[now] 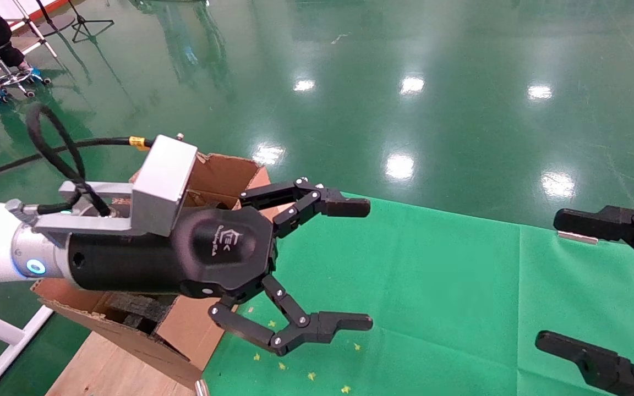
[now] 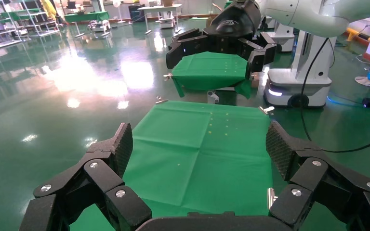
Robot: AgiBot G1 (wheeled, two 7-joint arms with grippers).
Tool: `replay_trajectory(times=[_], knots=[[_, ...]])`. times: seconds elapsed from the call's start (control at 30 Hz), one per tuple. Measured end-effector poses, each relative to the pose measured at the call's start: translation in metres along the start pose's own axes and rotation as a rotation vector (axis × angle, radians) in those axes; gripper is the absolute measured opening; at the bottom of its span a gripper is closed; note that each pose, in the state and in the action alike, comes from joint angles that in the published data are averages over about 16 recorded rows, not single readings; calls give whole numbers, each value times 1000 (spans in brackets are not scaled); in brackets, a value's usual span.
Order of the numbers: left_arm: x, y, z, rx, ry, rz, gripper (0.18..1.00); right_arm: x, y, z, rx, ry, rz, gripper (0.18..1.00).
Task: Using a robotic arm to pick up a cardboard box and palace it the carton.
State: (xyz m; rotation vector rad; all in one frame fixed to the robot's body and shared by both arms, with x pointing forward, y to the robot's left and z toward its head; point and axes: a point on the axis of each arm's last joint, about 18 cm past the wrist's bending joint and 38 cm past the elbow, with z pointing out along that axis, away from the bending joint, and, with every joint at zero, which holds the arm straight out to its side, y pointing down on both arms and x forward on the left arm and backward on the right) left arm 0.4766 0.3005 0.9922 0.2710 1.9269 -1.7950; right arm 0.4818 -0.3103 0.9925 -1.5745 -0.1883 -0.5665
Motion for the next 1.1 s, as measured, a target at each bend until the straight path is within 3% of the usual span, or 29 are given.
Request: replay_trajectory(times=[1.1], knots=[[0, 0, 0, 0, 0, 0, 1001, 0, 0, 0, 0, 0, 0, 1001]])
